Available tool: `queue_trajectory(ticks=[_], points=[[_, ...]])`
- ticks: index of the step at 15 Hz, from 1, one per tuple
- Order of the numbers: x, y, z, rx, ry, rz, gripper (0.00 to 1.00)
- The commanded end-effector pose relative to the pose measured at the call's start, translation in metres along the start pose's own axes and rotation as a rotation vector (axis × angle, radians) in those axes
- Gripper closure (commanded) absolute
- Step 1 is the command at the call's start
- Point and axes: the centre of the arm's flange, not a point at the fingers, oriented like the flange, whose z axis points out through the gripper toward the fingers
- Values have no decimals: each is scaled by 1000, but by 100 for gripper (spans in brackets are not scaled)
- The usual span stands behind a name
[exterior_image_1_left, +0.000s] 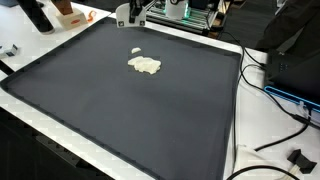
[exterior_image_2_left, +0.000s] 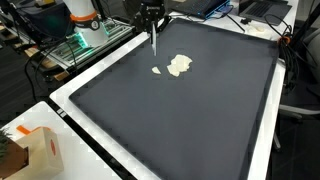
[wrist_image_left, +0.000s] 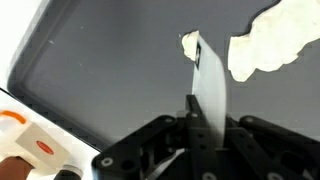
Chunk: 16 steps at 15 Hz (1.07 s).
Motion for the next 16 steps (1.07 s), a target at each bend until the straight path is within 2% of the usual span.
queue_trajectory(ticks=[1,6,10,16], points=[[-1,-27,10,-120,2,47,99],[-4,-45,24,-264,0,103,99],[-6,-55,36,-337,-10,129,99],[-10,-68,63,-455,25,143,99]])
